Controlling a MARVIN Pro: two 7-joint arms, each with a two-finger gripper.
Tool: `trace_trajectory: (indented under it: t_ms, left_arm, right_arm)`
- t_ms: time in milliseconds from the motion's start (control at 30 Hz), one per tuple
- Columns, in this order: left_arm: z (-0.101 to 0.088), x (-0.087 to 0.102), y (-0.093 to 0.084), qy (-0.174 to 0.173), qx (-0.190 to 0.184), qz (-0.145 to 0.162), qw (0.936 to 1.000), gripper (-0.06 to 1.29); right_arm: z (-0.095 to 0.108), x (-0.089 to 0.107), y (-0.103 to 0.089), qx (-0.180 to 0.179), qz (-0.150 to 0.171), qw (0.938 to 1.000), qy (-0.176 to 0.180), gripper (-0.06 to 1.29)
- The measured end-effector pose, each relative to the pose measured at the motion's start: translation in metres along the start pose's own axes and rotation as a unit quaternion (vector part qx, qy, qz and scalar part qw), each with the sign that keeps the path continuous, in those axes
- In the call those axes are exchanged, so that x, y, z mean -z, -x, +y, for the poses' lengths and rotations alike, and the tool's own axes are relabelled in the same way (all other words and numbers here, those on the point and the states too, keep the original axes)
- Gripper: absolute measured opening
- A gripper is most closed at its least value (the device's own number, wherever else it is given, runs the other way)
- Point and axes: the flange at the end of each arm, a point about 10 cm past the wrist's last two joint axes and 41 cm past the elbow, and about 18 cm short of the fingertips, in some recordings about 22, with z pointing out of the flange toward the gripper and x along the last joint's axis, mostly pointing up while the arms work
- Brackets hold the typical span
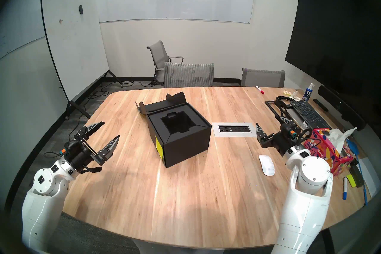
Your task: Open the box and place the mouse inside
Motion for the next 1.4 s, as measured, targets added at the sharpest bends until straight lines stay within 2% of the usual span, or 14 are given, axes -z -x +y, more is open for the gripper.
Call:
trace_trajectory:
  t_ms: [300,533,667,800,1000,1167,1267,1400]
  left_arm:
    - [-0.001,0.011,0.015,-0.005,0.011,-0.002,0.9999,1.24]
    - [-0.001,0.019,0.017,-0.003,0.013,0.003,0.9999,1.24]
    - [-0.001,0.022,0.017,-0.001,0.010,0.002,1.0000,1.24]
    - [0.000,0.020,0.011,-0.003,-0.007,-0.001,1.0000,1.24]
    - [0.003,0.012,-0.003,-0.014,-0.030,-0.003,0.9995,1.24]
    - [0.011,0.004,-0.013,-0.028,-0.040,-0.007,0.9988,1.24]
    - [0.016,0.002,-0.014,-0.033,-0.040,-0.010,0.9986,1.24]
    - [0.024,0.001,-0.015,-0.039,-0.038,-0.016,0.9984,1.24]
  right_arm:
    - [-0.003,0.003,0.003,0.004,-0.019,0.9998,0.005,1.23]
    - [0.000,0.003,0.010,0.006,-0.040,0.9991,0.012,1.23]
    - [0.003,0.006,0.012,0.002,-0.036,0.9992,0.016,1.23]
    - [0.003,0.008,0.018,-0.010,-0.024,0.9996,0.007,1.23]
    - [0.004,0.008,0.041,-0.031,-0.026,0.9991,-0.015,1.23]
    - [0.012,0.007,0.059,-0.038,-0.029,0.9983,-0.035,1.23]
    - [0.017,0.007,0.061,-0.036,-0.027,0.9981,-0.043,1.23]
    - [0.022,0.007,0.054,-0.023,-0.017,0.9981,-0.055,1.23]
